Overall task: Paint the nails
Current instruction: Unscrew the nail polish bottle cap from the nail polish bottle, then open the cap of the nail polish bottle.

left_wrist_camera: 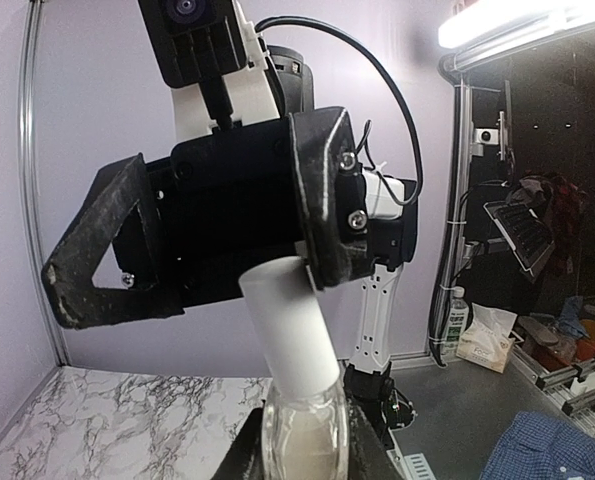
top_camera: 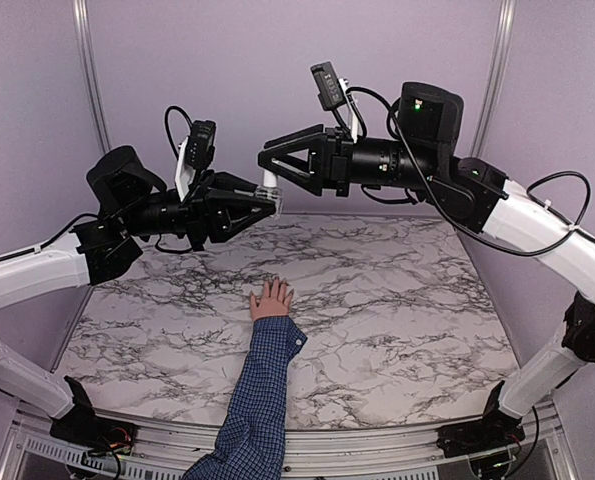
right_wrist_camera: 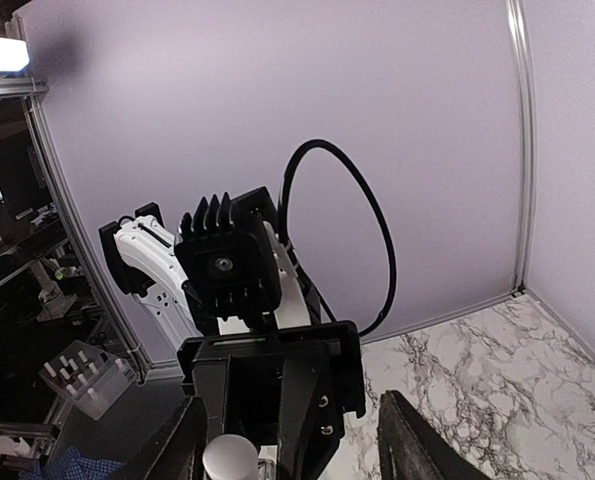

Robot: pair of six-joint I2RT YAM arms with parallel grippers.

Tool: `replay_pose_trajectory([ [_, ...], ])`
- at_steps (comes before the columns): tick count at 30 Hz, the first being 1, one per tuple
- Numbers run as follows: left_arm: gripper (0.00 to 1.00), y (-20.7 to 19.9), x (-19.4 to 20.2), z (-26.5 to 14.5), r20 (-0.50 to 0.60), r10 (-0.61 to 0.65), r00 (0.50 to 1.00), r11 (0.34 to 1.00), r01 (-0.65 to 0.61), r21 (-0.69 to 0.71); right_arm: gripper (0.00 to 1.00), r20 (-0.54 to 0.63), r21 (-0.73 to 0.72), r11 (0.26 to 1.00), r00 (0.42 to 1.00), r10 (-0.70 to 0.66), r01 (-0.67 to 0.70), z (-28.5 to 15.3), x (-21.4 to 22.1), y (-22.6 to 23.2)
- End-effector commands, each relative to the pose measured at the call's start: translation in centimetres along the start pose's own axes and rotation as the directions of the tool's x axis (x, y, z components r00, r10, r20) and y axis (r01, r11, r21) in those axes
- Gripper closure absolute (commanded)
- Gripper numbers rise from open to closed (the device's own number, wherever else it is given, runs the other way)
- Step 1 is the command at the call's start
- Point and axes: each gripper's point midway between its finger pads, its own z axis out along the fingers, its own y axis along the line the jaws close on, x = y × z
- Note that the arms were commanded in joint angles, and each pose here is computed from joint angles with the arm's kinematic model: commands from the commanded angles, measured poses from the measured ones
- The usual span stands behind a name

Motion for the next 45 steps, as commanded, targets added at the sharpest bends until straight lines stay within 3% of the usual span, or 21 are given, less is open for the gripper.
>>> replay_pose_trajectory([
  [1, 1.0, -0.8, -0.4, -0.6, 0.018, 0.057, 0.998, 0.998, -0.057, 0.018, 0.39, 0.004, -0.019, 1.0, 1.0, 0.006, -0.006, -0.9, -0.7, 0.7],
  [6, 1.0, 0.0, 0.7, -0.9, -0.003, 0.046, 0.999, 0.999, -0.046, -0.009, 0.34, -0.028, -0.062, 0.998, 0.999, 0.026, -0.027, -0.8, 0.0, 1.3],
  [18, 1.0, 0.2, 2.2, -1.1, -0.044, 0.033, 0.999, 0.999, -0.032, 0.003, 0.35, -0.184, -0.034, 0.991, 0.976, 0.118, -0.126, 0.0, 3.4, 0.3],
  [26, 1.0, 0.6, 2.5, -1.4, -0.052, 0.028, 0.998, 1.0, -0.029, -0.006, 0.48, -0.187, -0.059, 0.988, 0.974, 0.127, -0.14, 0.0, 3.4, 0.7],
  [32, 1.0, 0.9, 3.1, -1.7, -0.063, 0.022, 0.998, 1.0, -0.022, -0.01, 0.51, -0.172, -0.072, 0.988, 0.978, 0.12, -0.134, -0.1, 2.9, 0.9],
  [45, 1.0, 1.4, 3.2, -2.0, -0.064, 0.02, 0.998, 0.999, -0.022, -0.026, 0.76, -0.19, -0.073, 0.986, 0.973, 0.13, -0.147, 0.0, 3.3, 0.6],
])
